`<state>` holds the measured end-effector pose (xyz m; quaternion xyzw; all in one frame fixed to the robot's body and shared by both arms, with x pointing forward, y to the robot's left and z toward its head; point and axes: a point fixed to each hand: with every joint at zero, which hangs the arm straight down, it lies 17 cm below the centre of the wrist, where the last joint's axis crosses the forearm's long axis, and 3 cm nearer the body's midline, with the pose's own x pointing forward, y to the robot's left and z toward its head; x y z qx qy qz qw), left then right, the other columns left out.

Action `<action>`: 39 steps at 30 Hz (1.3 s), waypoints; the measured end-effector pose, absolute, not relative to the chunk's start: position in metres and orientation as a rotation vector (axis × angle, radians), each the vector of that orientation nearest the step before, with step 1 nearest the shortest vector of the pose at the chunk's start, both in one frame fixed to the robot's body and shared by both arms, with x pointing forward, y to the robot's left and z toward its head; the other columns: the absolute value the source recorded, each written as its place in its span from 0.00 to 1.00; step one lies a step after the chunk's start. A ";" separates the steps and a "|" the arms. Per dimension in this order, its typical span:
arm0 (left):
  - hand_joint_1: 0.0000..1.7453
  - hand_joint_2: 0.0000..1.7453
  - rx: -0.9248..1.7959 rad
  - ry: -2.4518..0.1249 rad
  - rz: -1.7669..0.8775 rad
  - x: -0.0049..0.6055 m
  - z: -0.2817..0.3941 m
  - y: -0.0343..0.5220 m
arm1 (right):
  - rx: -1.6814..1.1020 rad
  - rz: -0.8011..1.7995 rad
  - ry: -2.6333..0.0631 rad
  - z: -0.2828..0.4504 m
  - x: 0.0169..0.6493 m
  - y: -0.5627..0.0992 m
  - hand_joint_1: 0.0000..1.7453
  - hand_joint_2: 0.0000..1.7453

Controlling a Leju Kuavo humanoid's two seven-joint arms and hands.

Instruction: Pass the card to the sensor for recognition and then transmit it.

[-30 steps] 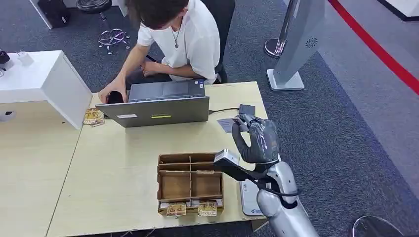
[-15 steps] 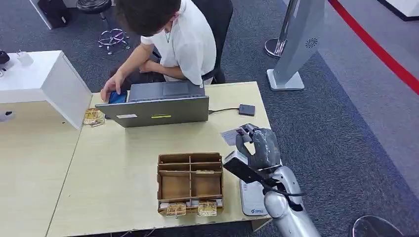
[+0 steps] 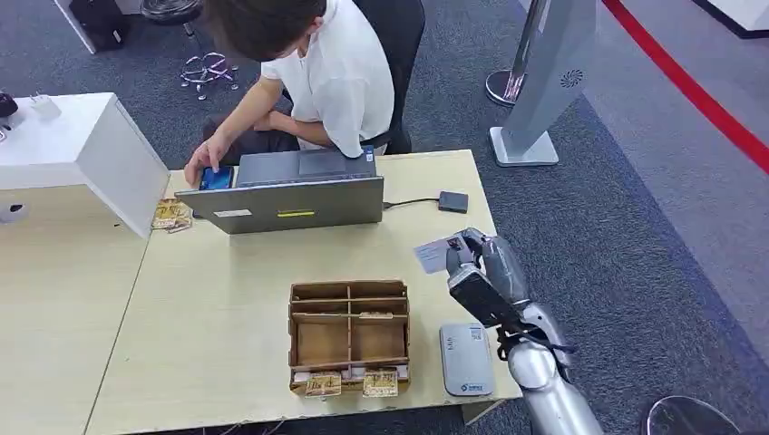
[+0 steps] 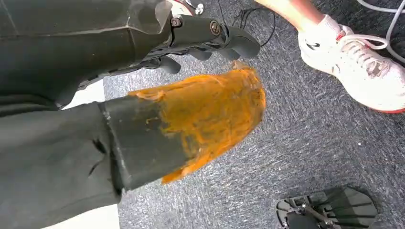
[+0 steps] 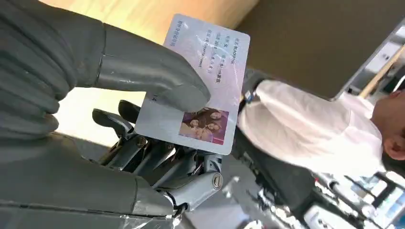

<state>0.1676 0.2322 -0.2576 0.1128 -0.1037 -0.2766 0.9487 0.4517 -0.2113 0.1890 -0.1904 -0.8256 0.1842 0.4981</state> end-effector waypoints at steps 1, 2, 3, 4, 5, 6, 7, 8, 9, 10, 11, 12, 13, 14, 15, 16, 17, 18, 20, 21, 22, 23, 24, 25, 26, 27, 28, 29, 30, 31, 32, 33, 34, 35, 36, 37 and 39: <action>0.00 0.00 0.230 -0.210 -0.563 0.167 -0.258 0.233 | -0.422 0.438 -1.991 0.186 0.452 -0.213 1.00 1.00; 0.00 0.00 0.230 -0.209 -0.563 0.166 -0.258 0.233 | -0.374 0.431 -1.981 0.183 0.451 -0.215 1.00 1.00; 0.00 0.00 0.231 -0.207 -0.563 0.166 -0.258 0.234 | -0.333 0.425 -1.972 0.179 0.451 -0.217 1.00 1.00; 0.00 0.00 0.230 -0.206 -0.563 0.165 -0.259 0.235 | -0.293 0.418 -1.964 0.176 0.450 -0.218 1.00 1.00; 0.00 0.00 0.229 -0.205 -0.564 0.164 -0.259 0.235 | -0.262 0.411 -1.957 0.174 0.449 -0.221 1.00 1.00; 0.00 0.00 0.228 -0.205 -0.565 0.164 -0.259 0.236 | -0.244 0.400 -1.952 0.172 0.449 -0.226 1.00 1.00; 0.00 0.00 0.226 -0.207 -0.566 0.163 -0.259 0.236 | -0.221 0.393 -1.946 0.170 0.449 -0.228 1.00 1.00; 0.00 0.00 0.226 -0.207 -0.567 0.163 -0.259 0.237 | -0.195 0.386 -1.941 0.168 0.449 -0.230 1.00 1.00; 0.00 0.00 0.226 -0.209 -0.568 0.164 -0.259 0.237 | -0.145 0.372 -1.933 0.165 0.448 -0.233 1.00 1.00; 0.00 0.00 0.226 -0.210 -0.568 0.164 -0.259 0.237 | -0.117 0.363 -1.927 0.163 0.448 -0.235 1.00 1.00; 0.00 0.00 0.226 -0.211 -0.568 0.164 -0.259 0.238 | -0.089 0.354 -1.921 0.161 0.447 -0.237 1.00 1.00; 0.00 0.00 0.226 -0.212 -0.568 0.164 -0.260 0.239 | -0.060 0.343 -1.914 0.159 0.446 -0.240 1.00 1.00; 0.00 0.00 0.227 -0.213 -0.567 0.164 -0.260 0.239 | -0.040 0.337 -1.906 0.156 0.446 -0.244 1.00 1.00; 0.00 0.00 0.227 -0.212 -0.567 0.163 -0.260 0.240 | -0.014 0.332 -1.899 0.154 0.445 -0.245 1.00 1.00; 0.00 0.00 0.228 -0.213 -0.566 0.163 -0.260 0.241 | 0.012 0.329 -1.890 0.151 0.444 -0.246 1.00 1.00; 0.00 0.00 0.228 -0.214 -0.565 0.164 -0.260 0.241 | 0.039 0.328 -1.879 0.147 0.443 -0.248 1.00 1.00; 0.00 0.00 0.229 -0.213 -0.565 0.163 -0.260 0.242 | 0.061 0.329 -1.868 0.143 0.442 -0.250 1.00 1.00; 0.00 0.00 0.229 -0.213 -0.567 0.163 -0.260 0.242 | 0.086 0.331 -1.852 0.138 0.441 -0.251 1.00 1.00; 0.00 0.00 0.229 -0.215 -0.570 0.164 -0.260 0.243 | 0.119 0.333 -1.827 0.128 0.439 -0.257 1.00 1.00; 0.00 0.00 0.229 -0.215 -0.571 0.164 -0.260 0.244 | 0.123 0.334 -1.820 0.125 0.439 -0.259 1.00 1.00; 0.00 0.00 0.229 -0.214 -0.574 0.163 -0.260 0.245 | 0.127 0.336 -1.805 0.119 0.438 -0.262 1.00 1.00; 0.00 0.00 0.230 -0.215 -0.576 0.164 -0.260 0.245 | 0.130 0.340 -1.795 0.115 0.437 -0.264 1.00 1.00; 0.00 0.00 0.231 -0.215 -0.578 0.164 -0.260 0.246 | 0.135 0.344 -1.785 0.112 0.436 -0.265 1.00 1.00; 0.00 0.00 0.231 -0.215 -0.580 0.164 -0.260 0.246 | 0.137 0.348 -1.775 0.108 0.436 -0.267 1.00 1.00; 0.00 0.00 0.230 -0.214 -0.582 0.163 -0.261 0.246 | 0.140 0.353 -1.763 0.103 0.435 -0.268 1.00 1.00; 0.00 0.00 0.230 -0.214 -0.584 0.163 -0.261 0.246 | 0.146 0.358 -1.755 0.100 0.434 -0.269 1.00 1.00; 0.00 0.00 0.230 -0.213 -0.586 0.163 -0.261 0.247 | 0.151 0.361 -1.750 0.098 0.433 -0.270 1.00 1.00; 0.00 0.00 0.228 -0.213 -0.588 0.163 -0.261 0.247 | 0.158 0.367 -1.742 0.095 0.432 -0.271 1.00 1.00; 0.00 0.00 0.227 -0.212 -0.588 0.163 -0.261 0.247 | 0.160 0.369 -1.736 0.093 0.431 -0.272 1.00 1.00; 0.00 0.00 0.226 -0.212 -0.589 0.163 -0.261 0.247 | 0.163 0.374 -1.728 0.090 0.430 -0.273 1.00 1.00; 0.00 0.00 0.226 -0.212 -0.591 0.163 -0.261 0.248 | 0.169 0.380 -1.723 0.088 0.429 -0.274 1.00 1.00; 0.00 0.00 0.227 -0.212 -0.592 0.163 -0.261 0.248 | 0.175 0.384 -1.720 0.086 0.428 -0.275 1.00 1.00; 0.00 0.00 0.227 -0.212 -0.593 0.163 -0.261 0.248 | 0.181 0.390 -1.717 0.085 0.427 -0.276 1.00 1.00; 0.00 0.00 0.228 -0.212 -0.598 0.163 -0.261 0.249 | 0.187 0.397 -1.713 0.083 0.426 -0.276 1.00 1.00; 0.00 0.00 0.227 -0.212 -0.602 0.163 -0.261 0.249 | 0.198 0.412 -1.711 0.082 0.424 -0.276 1.00 1.00; 0.00 0.00 0.227 -0.212 -0.605 0.163 -0.261 0.249 | 0.206 0.423 -1.712 0.082 0.422 -0.276 1.00 1.00; 0.00 0.00 0.223 -0.210 -0.611 0.162 -0.261 0.249 | 0.238 0.449 -1.722 0.082 0.416 -0.276 1.00 1.00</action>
